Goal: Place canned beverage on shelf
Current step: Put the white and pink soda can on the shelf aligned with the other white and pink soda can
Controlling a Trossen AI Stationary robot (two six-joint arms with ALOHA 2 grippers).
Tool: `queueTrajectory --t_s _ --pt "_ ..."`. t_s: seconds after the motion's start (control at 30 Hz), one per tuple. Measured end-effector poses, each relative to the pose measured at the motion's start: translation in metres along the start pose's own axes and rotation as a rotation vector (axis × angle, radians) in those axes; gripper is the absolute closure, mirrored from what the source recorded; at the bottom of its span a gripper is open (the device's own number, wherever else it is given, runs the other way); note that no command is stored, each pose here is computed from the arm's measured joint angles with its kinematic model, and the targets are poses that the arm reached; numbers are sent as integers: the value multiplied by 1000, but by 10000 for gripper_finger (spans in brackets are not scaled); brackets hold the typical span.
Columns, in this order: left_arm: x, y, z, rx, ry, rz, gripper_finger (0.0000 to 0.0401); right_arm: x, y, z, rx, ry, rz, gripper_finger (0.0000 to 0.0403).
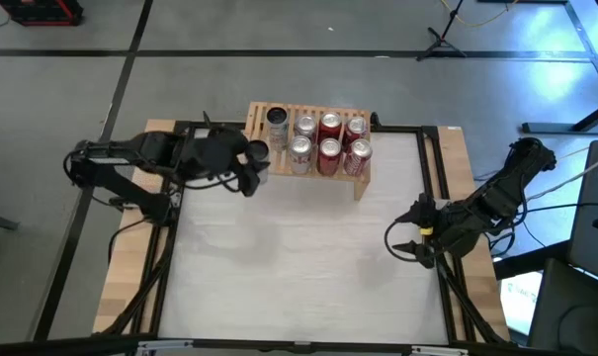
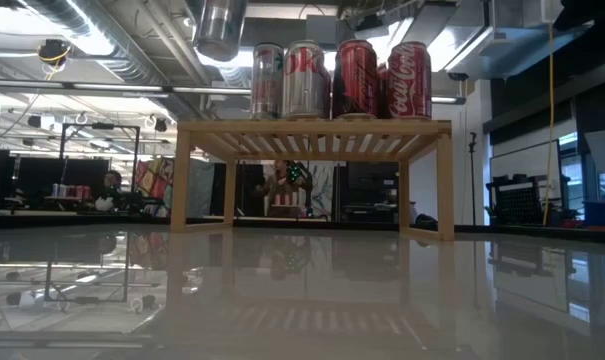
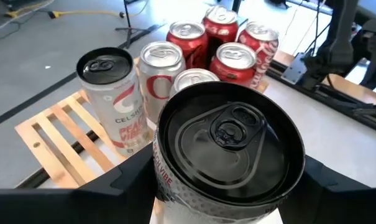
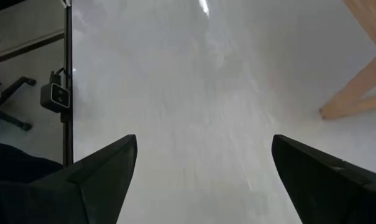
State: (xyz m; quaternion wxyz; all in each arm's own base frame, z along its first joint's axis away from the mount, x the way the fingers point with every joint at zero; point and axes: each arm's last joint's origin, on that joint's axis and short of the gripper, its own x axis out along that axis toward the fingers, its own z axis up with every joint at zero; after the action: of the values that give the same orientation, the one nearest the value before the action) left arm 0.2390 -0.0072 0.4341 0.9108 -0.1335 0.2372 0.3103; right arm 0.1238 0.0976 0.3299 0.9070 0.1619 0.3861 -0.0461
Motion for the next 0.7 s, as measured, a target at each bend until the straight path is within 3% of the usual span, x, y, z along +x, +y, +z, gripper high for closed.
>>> queueTrajectory --t_s 0.17,0.37,0.7 --pt "10 9 1 18 24 18 166 0 0 0 1 1 2 40" --pt "35 13 -18 75 71 82 166 0 0 0 -2 1 1 40" --pt "50 14 -15 25 1 34 166 0 -1 -1 -19 7 -7 40"
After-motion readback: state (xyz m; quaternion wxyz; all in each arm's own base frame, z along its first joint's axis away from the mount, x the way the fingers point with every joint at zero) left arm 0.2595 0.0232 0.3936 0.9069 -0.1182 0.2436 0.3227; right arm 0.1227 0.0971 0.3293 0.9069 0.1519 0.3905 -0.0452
